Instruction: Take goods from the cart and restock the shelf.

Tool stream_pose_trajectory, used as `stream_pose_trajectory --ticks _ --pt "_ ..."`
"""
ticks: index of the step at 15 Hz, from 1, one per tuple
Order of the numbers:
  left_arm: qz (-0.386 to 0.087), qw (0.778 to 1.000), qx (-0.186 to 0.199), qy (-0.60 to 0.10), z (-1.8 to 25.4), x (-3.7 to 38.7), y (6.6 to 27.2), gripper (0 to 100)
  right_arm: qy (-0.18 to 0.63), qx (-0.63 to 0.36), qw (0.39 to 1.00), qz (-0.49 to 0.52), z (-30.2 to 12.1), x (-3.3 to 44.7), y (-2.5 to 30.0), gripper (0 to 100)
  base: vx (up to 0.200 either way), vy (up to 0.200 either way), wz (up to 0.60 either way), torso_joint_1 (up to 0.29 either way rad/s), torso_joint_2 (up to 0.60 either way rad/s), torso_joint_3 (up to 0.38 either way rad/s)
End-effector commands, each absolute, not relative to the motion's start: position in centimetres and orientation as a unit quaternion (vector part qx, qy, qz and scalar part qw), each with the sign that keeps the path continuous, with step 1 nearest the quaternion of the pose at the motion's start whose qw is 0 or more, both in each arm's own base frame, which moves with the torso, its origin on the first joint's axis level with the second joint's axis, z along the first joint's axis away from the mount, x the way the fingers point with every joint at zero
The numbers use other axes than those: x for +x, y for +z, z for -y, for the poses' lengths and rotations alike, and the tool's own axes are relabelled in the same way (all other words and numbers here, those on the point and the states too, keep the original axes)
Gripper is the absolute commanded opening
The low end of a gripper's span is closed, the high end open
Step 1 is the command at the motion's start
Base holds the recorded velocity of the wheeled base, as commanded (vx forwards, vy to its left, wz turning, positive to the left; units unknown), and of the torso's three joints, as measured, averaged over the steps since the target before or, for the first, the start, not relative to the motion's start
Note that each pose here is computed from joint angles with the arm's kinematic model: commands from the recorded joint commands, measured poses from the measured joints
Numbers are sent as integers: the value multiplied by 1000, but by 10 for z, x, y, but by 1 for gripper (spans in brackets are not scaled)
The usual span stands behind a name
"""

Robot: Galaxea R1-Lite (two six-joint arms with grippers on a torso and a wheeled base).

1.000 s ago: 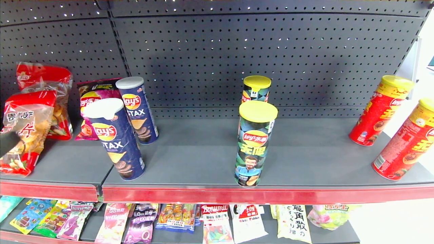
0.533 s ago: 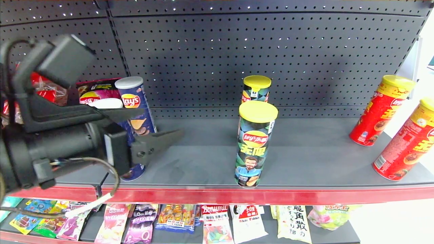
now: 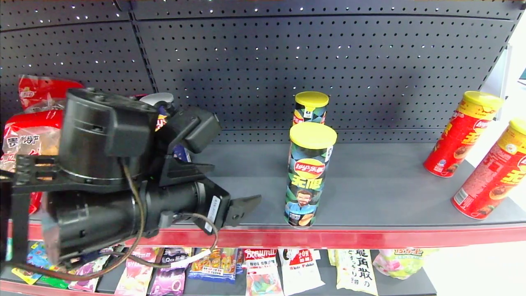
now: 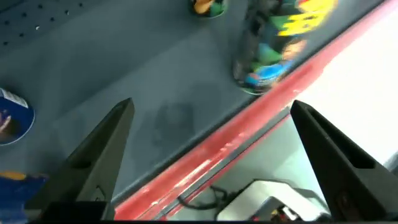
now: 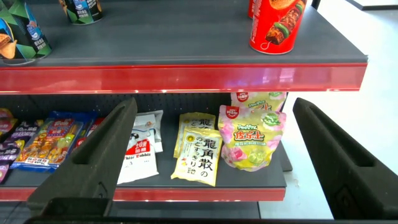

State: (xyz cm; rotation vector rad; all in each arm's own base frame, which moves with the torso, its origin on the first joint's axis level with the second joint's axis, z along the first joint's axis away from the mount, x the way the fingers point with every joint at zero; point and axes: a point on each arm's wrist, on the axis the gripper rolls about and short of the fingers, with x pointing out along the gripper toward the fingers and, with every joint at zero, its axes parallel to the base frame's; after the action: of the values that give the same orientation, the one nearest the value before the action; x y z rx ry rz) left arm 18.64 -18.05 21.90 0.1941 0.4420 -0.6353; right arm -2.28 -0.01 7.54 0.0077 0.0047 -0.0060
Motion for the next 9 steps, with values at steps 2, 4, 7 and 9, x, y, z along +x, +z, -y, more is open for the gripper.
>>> stream_pose_trajectory --ticks 2,4,7,9 --pt "-245 924 116 -270 196 208 202 100 -3 4 1000 -3 0 -23 76 100 0 0 0 0 0 0" --pt "-278 918 132 -250 190 210 195 100 -3 4 1000 -3 0 -23 76 100 0 0 0 0 0 0" --pt "-305 917 103 -234 199 220 183 100 -3 4 1000 -3 0 -23 76 100 0 0 0 0 0 0" --pt "-323 915 88 -225 208 229 173 100 -3 4 1000 -3 0 -23 76 100 0 0 0 0 0 0"
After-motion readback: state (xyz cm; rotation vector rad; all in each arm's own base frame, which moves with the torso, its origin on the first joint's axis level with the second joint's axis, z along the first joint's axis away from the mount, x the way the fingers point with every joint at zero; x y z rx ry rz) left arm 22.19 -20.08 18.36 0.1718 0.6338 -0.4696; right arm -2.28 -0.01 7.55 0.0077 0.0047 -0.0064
